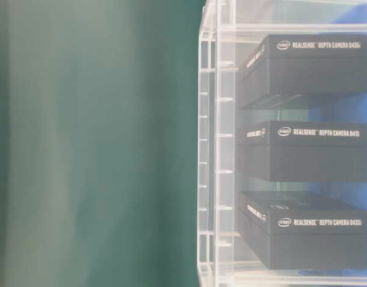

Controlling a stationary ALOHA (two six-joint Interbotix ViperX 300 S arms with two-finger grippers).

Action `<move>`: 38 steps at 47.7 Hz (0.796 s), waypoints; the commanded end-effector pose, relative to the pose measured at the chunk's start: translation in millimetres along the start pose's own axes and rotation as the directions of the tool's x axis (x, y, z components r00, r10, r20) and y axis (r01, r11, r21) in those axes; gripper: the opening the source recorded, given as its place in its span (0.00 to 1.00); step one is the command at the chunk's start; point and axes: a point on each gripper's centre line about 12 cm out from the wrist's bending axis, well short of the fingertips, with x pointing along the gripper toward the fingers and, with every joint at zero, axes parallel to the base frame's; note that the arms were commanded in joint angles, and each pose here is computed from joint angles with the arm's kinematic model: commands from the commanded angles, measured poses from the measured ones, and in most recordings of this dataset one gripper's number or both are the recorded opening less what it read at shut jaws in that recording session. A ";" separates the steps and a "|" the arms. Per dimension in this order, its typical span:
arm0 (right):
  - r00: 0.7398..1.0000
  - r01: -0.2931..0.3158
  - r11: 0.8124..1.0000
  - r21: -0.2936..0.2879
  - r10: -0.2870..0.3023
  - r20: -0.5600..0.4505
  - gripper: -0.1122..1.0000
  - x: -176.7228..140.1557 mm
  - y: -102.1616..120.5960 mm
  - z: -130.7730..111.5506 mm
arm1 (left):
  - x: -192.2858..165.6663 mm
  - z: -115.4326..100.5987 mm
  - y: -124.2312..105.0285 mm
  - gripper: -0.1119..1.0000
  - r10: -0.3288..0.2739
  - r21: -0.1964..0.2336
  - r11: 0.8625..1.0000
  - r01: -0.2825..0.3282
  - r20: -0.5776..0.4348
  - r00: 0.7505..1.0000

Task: Take the box out of the case with the left arm.

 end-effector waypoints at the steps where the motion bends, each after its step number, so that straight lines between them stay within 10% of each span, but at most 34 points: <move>1: 1.000 0.006 1.000 0.002 -0.006 0.005 0.10 2.3 -1.1 3.8 | 2.9 6.2 -0.3 0.12 -0.004 0.019 1.000 0.004 0.001 1.000; 19: 0.996 0.009 1.000 0.004 -0.008 -0.093 0.10 5.4 -1.7 8.1 | 5.7 16.0 -0.2 0.12 -0.003 0.018 1.000 0.004 -0.018 1.000; 38: 0.997 0.007 1.000 0.004 -0.007 -0.078 0.10 17.0 -1.6 73.4 | 11.1 74.5 0.9 0.12 0.005 0.014 1.000 -0.004 -0.080 0.997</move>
